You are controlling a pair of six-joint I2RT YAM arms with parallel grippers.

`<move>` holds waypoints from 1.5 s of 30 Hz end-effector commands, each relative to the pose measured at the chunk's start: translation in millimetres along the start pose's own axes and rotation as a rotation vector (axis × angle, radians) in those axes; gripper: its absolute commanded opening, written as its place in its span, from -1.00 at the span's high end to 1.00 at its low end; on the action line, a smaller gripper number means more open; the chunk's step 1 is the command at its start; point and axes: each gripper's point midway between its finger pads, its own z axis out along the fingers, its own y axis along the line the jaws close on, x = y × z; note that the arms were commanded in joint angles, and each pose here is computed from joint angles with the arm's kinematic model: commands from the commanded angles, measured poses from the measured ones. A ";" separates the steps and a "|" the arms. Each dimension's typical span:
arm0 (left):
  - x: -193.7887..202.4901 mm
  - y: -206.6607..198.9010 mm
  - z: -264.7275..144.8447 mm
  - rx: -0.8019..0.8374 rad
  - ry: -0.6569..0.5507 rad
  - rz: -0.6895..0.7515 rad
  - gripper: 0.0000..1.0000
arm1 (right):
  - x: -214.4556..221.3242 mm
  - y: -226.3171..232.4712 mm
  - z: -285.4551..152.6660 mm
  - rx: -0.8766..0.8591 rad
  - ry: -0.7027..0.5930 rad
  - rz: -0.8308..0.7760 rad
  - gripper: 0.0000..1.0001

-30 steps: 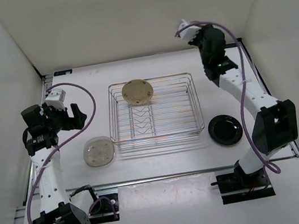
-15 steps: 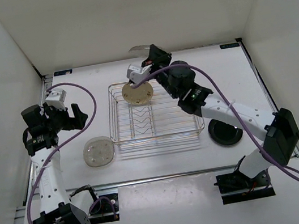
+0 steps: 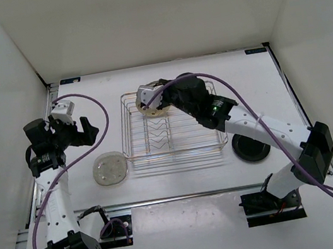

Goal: Load the plates into the dish rack

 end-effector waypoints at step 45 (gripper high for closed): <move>-4.1 -9.7 -5.2 0.034 -0.036 0.019 -1.00 | 53.0 7.5 110.3 -0.053 0.030 0.272 1.00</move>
